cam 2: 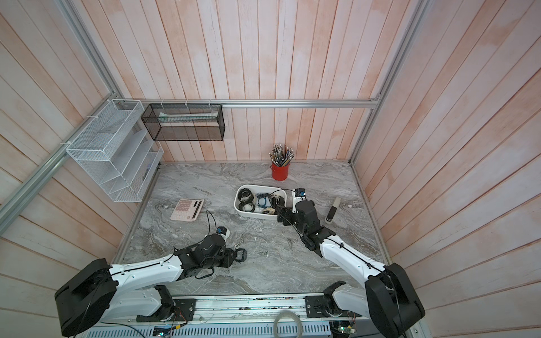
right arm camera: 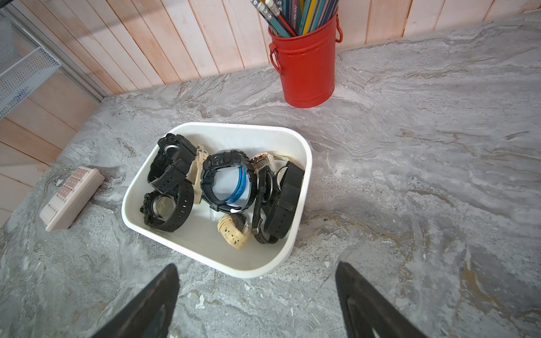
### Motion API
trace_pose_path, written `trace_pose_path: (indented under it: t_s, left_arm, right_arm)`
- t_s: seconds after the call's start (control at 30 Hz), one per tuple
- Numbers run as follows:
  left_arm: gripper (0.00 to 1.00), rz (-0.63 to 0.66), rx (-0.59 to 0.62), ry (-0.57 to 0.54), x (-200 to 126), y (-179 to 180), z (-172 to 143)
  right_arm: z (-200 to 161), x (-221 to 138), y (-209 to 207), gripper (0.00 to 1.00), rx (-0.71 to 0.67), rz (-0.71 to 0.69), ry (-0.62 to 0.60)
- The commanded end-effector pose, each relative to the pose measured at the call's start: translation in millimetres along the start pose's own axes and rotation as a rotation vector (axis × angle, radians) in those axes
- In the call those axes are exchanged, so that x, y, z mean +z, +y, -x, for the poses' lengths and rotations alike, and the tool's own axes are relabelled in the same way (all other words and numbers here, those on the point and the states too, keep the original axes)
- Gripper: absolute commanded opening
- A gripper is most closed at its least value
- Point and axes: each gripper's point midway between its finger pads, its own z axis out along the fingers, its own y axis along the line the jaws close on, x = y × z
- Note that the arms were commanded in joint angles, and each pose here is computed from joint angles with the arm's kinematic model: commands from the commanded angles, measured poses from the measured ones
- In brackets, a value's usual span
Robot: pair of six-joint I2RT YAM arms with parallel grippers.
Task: Put the watch into the storage box
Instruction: Pick up the watch at the center of the board.
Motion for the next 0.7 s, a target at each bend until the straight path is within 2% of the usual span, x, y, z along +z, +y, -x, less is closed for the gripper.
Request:
trace_pose_path:
  t_s: [0.0,0.43,0.67]
  left_arm:
    - [0.35,-0.008,0.032,-0.002,1.6,-9.9,8.7]
    - [0.00,0.038,0.048,0.013,3.3,-7.3,9.5]
    - [0.00,-0.008,0.058,-0.030,-14.8,-21.4,24.0]
  right_arm:
    - [3.7,-0.2,-2.6,0.86,0.010,-0.017,-0.008]
    - [0.6,2.5,-4.4,0.86,-0.003,-0.024,-0.002]
    - [-1.3,3.5,-4.7,0.86,0.012,-0.026,0.007]
